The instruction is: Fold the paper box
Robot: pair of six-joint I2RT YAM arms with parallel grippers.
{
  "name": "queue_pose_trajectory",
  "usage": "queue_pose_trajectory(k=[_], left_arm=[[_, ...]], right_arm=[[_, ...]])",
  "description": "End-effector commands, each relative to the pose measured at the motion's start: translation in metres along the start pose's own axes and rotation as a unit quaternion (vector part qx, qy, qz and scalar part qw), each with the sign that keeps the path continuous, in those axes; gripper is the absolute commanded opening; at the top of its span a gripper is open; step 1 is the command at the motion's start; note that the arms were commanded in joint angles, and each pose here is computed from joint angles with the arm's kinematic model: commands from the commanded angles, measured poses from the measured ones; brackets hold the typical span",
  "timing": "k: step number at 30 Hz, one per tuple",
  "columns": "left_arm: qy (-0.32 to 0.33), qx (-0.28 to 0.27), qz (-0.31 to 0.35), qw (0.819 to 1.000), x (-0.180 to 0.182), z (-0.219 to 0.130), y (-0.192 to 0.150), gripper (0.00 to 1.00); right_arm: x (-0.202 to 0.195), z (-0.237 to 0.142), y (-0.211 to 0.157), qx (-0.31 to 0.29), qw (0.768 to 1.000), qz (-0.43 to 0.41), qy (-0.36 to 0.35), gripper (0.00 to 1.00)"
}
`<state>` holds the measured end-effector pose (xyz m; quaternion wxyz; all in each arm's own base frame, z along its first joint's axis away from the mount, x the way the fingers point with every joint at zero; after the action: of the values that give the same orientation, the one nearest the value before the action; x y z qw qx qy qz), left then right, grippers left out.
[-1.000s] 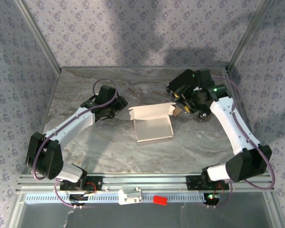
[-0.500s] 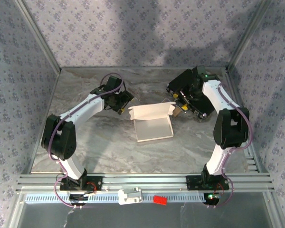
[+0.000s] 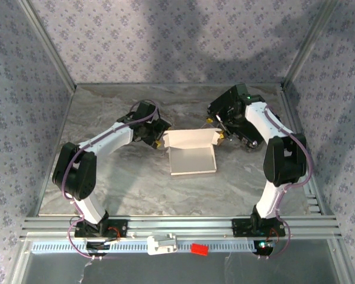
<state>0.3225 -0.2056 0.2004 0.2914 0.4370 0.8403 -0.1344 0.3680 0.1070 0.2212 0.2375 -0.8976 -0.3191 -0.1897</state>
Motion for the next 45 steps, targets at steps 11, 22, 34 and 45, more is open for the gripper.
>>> queue_pose_trajectory(k=[11, 22, 34, 45], left_arm=[[0.04, -0.086, 0.081, 0.992, 0.0, -0.056, 0.007, 0.71], [-0.002, -0.088, 0.469, 0.879, 0.02, -0.092, -0.016, 0.47], [-0.05, -0.013, 0.636, 0.77, -0.017, -0.062, -0.005, 0.59], [-0.063, 0.032, 0.654, 0.753, -0.021, -0.049, -0.012, 0.56]], right_arm=[[-0.024, -0.042, 0.0, -0.091, 0.995, -0.042, -0.029, 0.65], [-0.07, -0.083, -0.064, -0.218, 0.865, -0.45, -0.029, 0.47], [-0.043, -0.044, -0.052, -0.134, 0.78, -0.594, -0.14, 0.63], [-0.016, -0.031, -0.046, -0.085, 0.786, -0.599, -0.128, 0.47]])
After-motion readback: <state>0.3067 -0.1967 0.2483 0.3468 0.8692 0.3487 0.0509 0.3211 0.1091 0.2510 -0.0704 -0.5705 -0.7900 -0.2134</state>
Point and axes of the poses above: each hand's point on the last joint's axis, 136 mm out from that joint toward the fingers, its own z axis out along the fingers, its own x axis along the line the jaws close on, y = z × x, the point moved 10 cm from there along -z, back along the fingers, and after that the axes turned 11 degrees about z, right-handed, at the moved point
